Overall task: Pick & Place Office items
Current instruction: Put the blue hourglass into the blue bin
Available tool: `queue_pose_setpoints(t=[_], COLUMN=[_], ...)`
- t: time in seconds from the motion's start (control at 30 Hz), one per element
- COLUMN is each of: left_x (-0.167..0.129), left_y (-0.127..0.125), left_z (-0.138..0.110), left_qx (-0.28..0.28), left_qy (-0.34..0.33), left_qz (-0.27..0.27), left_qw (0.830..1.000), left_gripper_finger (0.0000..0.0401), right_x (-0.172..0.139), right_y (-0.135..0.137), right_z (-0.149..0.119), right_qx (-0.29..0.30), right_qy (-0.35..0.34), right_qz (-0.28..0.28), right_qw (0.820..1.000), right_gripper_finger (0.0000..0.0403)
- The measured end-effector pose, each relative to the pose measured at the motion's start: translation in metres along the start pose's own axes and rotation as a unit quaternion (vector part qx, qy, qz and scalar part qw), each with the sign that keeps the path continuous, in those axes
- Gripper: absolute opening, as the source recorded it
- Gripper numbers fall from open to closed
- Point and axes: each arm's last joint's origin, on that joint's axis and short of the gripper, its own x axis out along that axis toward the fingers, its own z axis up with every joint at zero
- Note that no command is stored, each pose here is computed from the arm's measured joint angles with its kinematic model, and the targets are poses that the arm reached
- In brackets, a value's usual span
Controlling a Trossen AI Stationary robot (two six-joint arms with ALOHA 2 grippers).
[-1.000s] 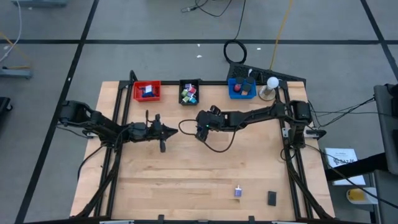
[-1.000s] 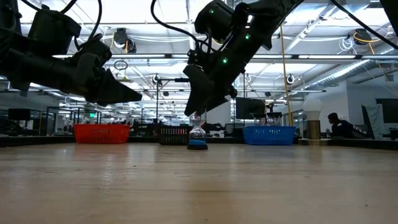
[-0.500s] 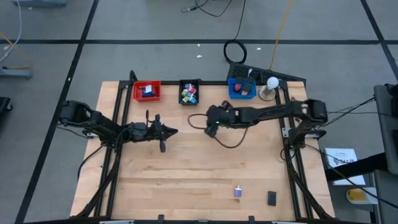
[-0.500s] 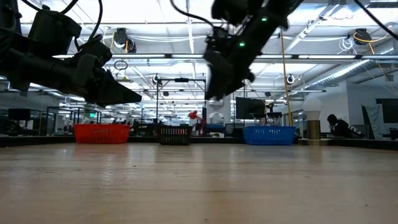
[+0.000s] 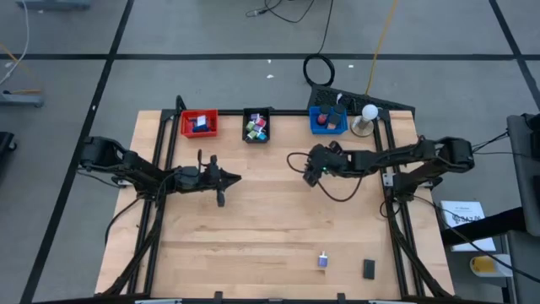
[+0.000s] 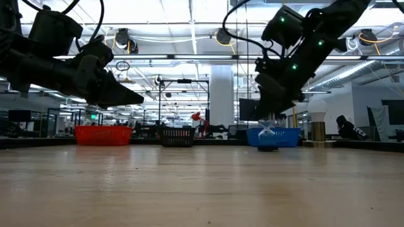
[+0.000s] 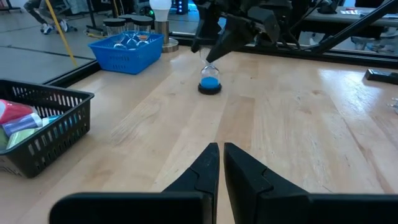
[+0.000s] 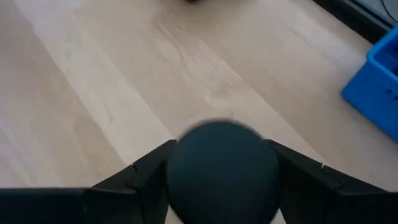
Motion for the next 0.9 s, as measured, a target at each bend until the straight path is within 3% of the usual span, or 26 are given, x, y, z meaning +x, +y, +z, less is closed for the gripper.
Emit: queue_pose_setpoints(t=[0.17, 0.43, 0.63, 0.9], left_x=[0.000, 0.000, 0.000, 0.000], left_y=[0.000, 0.000, 0.000, 0.000], left_z=[0.000, 0.000, 0.000, 0.000], left_qx=[0.002, 0.001, 0.001, 0.001], left_qy=[0.000, 0.000, -0.001, -0.001], left_qz=[0.003, 0.002, 0.003, 0.002], left_qw=[1.000, 1.000, 1.000, 1.000], left_gripper_finger=[0.0031, 0.0031, 0.0031, 0.0031], right_x=[-0.002, -0.018, -0.033, -0.006], right_y=[0.000, 0.000, -0.009, -0.006], right_z=[0.005, 0.031, 0.059, 0.045], right_qx=[-0.011, -0.017, 0.006, -0.044], right_qy=[-0.003, 0.042, 0.107, 0.195], right_qz=[0.000, -0.019, 0.026, 0.022], right_qw=[1.000, 0.999, 0.994, 0.980], right_gripper_finger=[0.0227, 0.0296, 0.0323, 0.0316])
